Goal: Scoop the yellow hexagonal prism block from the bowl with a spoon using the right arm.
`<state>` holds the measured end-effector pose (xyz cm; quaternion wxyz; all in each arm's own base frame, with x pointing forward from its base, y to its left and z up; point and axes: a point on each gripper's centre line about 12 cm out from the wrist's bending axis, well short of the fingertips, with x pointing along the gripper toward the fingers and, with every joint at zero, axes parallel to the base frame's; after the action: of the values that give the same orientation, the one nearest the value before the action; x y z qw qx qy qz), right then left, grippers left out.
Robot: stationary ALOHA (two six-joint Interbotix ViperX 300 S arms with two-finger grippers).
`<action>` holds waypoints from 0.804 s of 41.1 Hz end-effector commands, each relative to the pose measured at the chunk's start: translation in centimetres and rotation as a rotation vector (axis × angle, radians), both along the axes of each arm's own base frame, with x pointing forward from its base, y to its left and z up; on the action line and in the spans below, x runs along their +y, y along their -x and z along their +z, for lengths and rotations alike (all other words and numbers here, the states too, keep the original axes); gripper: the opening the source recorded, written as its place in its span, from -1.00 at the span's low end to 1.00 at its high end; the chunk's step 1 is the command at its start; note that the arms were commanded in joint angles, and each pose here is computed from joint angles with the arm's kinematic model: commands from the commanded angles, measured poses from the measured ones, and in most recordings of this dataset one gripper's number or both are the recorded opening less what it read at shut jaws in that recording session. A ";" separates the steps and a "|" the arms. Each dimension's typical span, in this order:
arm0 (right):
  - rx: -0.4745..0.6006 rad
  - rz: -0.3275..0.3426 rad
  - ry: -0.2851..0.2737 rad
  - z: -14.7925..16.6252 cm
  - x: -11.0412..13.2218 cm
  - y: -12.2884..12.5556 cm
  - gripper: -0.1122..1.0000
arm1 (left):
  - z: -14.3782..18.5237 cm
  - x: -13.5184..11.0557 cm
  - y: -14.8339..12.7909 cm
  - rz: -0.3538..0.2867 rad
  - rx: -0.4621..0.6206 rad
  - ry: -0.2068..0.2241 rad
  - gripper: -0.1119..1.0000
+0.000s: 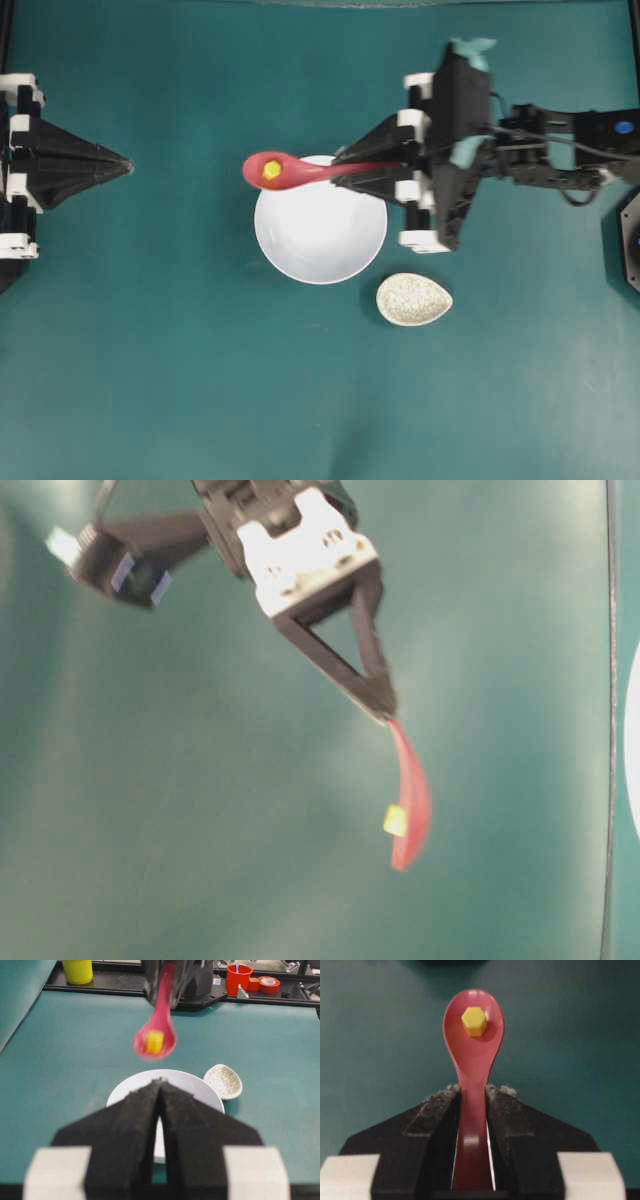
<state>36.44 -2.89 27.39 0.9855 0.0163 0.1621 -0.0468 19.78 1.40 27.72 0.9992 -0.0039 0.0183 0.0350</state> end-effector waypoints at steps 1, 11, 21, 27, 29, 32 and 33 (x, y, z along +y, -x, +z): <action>-0.065 -0.007 0.004 1.7 0.0 0.9 -0.39 | 1.0 0.1 -0.2 0.004 -0.029 -0.004 -0.81; -0.069 -0.008 -0.002 1.8 0.0 1.6 -0.39 | 1.0 0.1 -0.2 0.004 -0.028 -0.002 -0.81; -0.071 -0.010 -0.005 1.8 0.0 1.6 -0.39 | 0.9 0.1 -0.3 0.004 -0.021 -0.003 -0.81; -0.069 -0.009 -0.005 1.8 0.0 1.6 -0.39 | 0.9 0.1 -0.2 0.004 -0.021 -0.002 -0.81; -0.068 -0.008 -0.006 1.7 0.1 1.6 -0.39 | 0.9 0.1 -0.2 0.004 -0.023 -0.003 -0.81; -0.071 -0.010 -0.008 1.9 0.0 1.6 -0.39 | 0.9 0.1 -0.2 0.004 -0.024 -0.002 -0.81; -0.070 -0.010 -0.008 1.8 0.0 1.6 -0.39 | 1.0 0.1 -0.2 0.004 -0.026 -0.003 -0.81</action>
<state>34.92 -2.92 28.00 0.9875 0.0219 0.1475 -0.0504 19.75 1.43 27.73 0.9992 -0.0039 0.0183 0.0358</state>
